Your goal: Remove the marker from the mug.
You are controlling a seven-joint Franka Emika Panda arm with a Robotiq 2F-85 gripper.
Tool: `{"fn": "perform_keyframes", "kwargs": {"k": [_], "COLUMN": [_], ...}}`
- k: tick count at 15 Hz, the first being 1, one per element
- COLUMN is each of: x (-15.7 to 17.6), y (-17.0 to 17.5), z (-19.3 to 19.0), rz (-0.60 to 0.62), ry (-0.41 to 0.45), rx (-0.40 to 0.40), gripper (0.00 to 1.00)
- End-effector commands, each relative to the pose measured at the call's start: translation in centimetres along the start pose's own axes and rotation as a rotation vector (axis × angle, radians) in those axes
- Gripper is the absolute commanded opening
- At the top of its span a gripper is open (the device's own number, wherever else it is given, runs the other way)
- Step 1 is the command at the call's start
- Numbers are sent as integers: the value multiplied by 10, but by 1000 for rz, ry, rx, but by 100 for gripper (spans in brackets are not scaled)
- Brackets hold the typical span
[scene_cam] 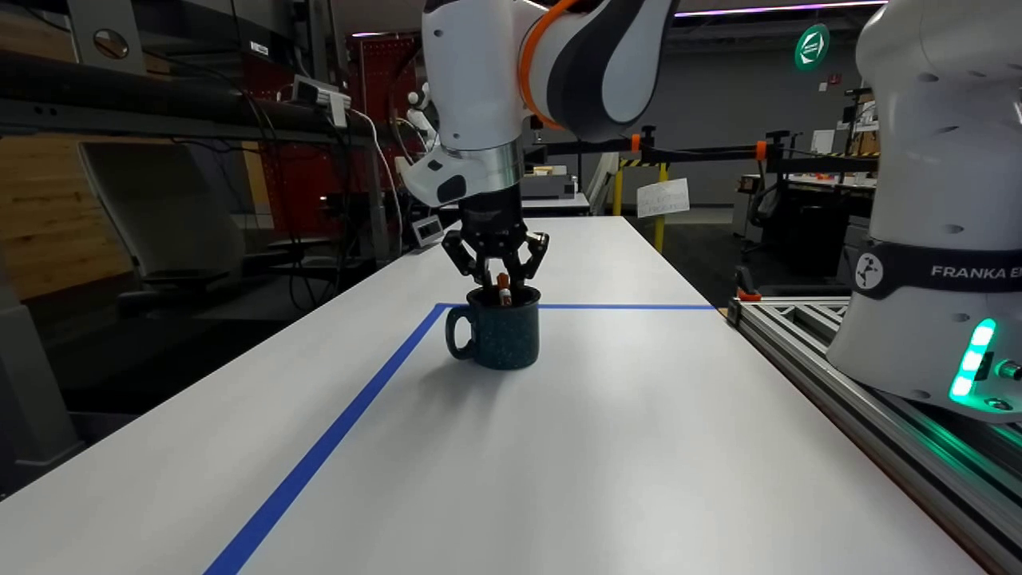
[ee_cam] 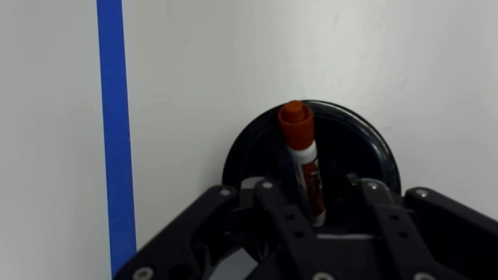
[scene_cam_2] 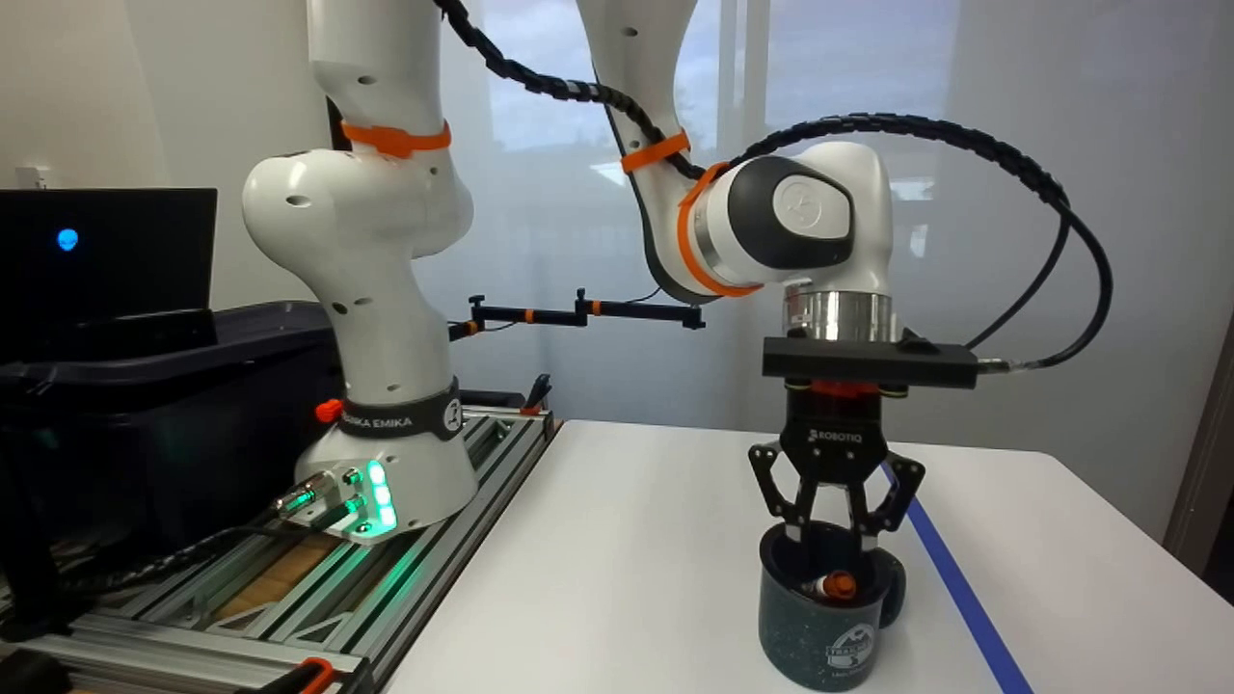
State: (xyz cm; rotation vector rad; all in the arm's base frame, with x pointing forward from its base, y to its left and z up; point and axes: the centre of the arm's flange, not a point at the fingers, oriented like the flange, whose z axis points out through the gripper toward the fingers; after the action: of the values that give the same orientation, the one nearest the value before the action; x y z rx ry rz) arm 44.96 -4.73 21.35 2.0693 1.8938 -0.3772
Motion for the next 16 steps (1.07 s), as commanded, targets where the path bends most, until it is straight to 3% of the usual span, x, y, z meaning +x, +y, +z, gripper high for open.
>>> {"fn": "perform_keyframes", "kwargs": {"k": [1, 5, 6, 8, 9, 16], "x": [-2, -3, -2, -2, -2, -15], "y": [5, 3, 1, 1, 2, 6], "z": [11, 22, 24, 13, 4, -84], "rz": [-19, -31, -35, -33, -33, -28], "ry": [-15, -29, -30, -29, -30, -73], "rx": [-7, 9, 13, -1, -10, -48], "gripper": [39, 40, 18, 12, 2, 5]}}
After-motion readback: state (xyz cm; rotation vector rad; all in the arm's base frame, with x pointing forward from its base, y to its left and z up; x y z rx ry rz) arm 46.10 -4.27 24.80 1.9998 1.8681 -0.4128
